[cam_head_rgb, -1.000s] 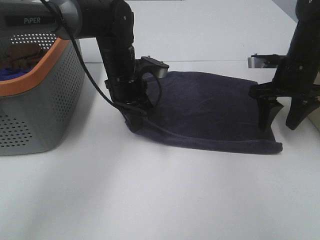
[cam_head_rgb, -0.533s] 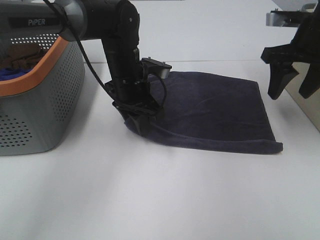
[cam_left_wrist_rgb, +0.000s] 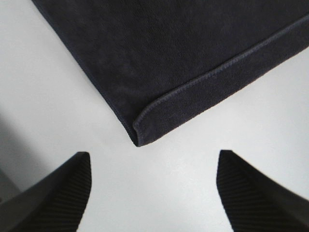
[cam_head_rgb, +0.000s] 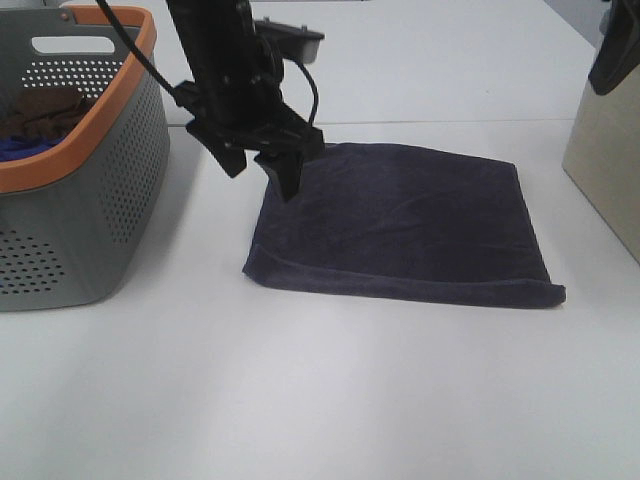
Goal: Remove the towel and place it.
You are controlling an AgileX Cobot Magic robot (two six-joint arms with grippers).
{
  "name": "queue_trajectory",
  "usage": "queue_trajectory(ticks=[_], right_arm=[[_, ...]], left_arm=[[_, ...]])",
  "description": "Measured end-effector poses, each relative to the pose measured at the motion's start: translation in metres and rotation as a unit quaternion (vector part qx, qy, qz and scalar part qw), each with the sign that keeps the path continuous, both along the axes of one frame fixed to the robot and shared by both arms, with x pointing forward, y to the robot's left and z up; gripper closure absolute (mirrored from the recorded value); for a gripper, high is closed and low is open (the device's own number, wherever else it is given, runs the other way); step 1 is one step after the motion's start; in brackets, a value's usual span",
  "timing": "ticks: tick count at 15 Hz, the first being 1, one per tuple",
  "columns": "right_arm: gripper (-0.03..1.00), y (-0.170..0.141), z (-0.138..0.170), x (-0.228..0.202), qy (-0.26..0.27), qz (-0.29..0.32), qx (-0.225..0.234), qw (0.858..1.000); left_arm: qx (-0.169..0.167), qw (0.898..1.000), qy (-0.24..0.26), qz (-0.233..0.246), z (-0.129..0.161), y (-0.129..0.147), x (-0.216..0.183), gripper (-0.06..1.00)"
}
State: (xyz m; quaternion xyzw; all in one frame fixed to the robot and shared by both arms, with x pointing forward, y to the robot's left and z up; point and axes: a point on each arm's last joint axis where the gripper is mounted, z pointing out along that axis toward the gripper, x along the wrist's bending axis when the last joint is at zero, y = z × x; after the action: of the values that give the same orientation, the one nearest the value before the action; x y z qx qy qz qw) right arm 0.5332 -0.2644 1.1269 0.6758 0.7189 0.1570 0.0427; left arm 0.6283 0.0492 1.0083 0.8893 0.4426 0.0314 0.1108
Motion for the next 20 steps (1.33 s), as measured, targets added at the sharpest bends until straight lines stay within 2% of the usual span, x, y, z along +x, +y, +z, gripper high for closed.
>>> queue_trajectory(ticks=[1,2,4,6,8,10,11,12,13,14,15,17,19,20], right_arm=[[0.36,-0.001,0.02,-0.017,-0.034,-0.007,0.004,0.999],[0.36,-0.002,0.025,-0.022,-0.042,-0.01,0.005,0.999],[0.36,-0.007,0.04,-0.038,-0.069,-0.037,-0.005,0.997],[0.36,-0.019,0.053,-0.051,-0.096,-0.098,-0.047,0.989],[0.37,-0.028,0.063,-0.062,-0.12,-0.133,-0.077,0.981],[0.37,-0.033,0.067,-0.067,-0.128,-0.15,-0.077,0.977],[0.37,-0.036,0.067,-0.067,-0.127,-0.157,-0.076,0.976],[0.37,-0.046,0.067,-0.067,-0.125,-0.18,-0.073,0.973],[0.37,-0.061,0.066,-0.068,-0.121,-0.205,-0.076,0.968],[0.37,-0.078,0.066,-0.072,-0.119,-0.219,-0.09,0.964],[0.37,-0.079,0.065,-0.073,-0.118,-0.214,-0.093,0.965],[0.37,-0.072,0.058,-0.085,-0.112,-0.176,-0.076,0.975],[0.37,-0.048,0.033,-0.117,-0.092,-0.102,-0.053,0.989],[0.37,-0.044,0.026,-0.125,-0.087,-0.091,-0.051,0.991]], left_arm=[[-0.017,0.999,-0.034,0.008,0.036,0.006,-0.008,0.2],[-0.021,0.999,-0.041,0.009,0.042,0.008,-0.01,0.19],[-0.033,0.996,-0.077,0.012,0.076,0.016,-0.02,0.19],[-0.028,0.992,-0.119,0.037,0.106,0.033,-0.026,0.19],[-0.034,0.985,-0.146,0.09,0.128,0.065,-0.022,0.19],[-0.042,0.973,-0.173,0.147,0.153,0.111,-0.02,0.19],[-0.043,0.969,-0.181,0.161,0.16,0.125,-0.021,0.19],[-0.039,0.964,-0.184,0.189,0.165,0.15,-0.026,0.19],[-0.024,0.955,-0.18,0.235,0.167,0.189,-0.039,0.19],[-0.013,0.949,-0.17,0.265,0.163,0.214,-0.051,0.19],[-0.009,0.947,-0.165,0.276,0.161,0.222,-0.057,0.19],[0.008,0.94,-0.146,0.308,0.152,0.251,-0.09,0.19],[0.011,0.929,-0.145,0.342,0.149,0.267,-0.145,0.19],[0.009,0.927,-0.148,0.345,0.149,0.268,-0.154,0.18]])
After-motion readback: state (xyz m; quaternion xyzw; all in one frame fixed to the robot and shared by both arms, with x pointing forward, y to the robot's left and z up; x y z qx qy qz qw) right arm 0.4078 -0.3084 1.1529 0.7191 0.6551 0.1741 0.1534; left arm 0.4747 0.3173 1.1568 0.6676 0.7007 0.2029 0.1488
